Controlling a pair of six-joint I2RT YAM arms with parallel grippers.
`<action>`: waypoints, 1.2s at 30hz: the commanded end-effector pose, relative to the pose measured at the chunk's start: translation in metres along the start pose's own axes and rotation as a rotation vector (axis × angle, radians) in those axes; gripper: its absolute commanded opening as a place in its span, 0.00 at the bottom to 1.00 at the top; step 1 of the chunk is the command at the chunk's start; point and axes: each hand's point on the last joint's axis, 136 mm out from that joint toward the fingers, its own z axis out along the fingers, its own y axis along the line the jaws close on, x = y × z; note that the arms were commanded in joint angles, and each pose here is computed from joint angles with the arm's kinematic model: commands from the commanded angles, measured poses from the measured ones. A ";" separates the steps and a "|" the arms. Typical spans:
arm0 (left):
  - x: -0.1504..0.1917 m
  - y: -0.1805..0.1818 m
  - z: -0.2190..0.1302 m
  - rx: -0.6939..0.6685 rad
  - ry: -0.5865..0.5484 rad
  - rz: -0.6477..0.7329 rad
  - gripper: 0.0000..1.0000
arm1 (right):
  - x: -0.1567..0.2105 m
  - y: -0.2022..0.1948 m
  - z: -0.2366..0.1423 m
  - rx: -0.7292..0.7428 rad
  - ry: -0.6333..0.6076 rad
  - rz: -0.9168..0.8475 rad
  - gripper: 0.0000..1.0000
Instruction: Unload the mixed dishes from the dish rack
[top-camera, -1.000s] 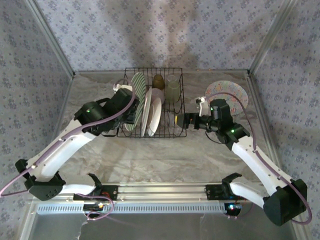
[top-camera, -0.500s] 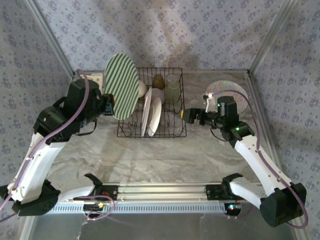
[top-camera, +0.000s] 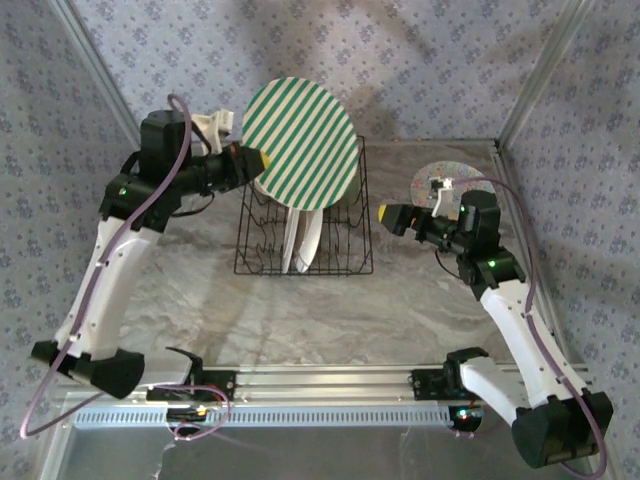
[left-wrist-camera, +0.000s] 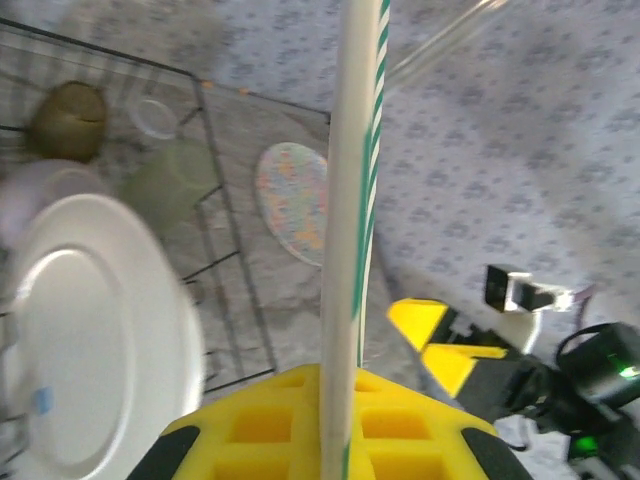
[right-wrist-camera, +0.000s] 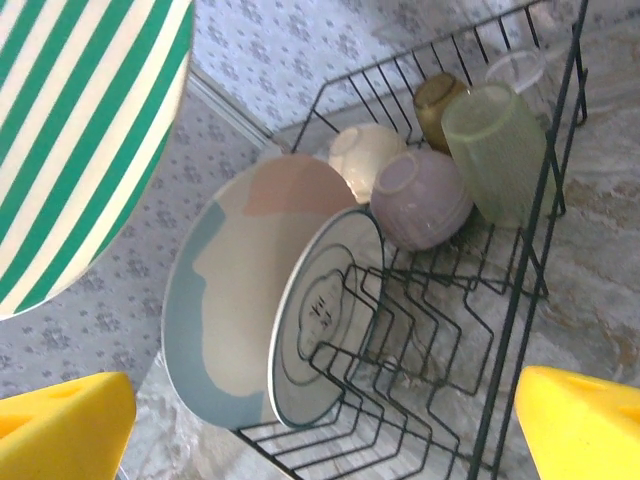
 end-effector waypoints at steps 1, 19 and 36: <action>-0.015 -0.049 0.003 0.276 0.012 -0.003 0.00 | -0.029 0.022 -0.009 -0.093 -0.106 -0.001 1.00; -0.001 -0.024 0.044 0.389 0.099 -0.186 0.00 | -0.090 0.052 0.018 -0.235 -0.244 0.079 0.91; 0.005 -0.009 0.050 0.351 0.101 -0.190 0.00 | -0.094 0.064 0.033 -0.272 -0.233 0.120 0.55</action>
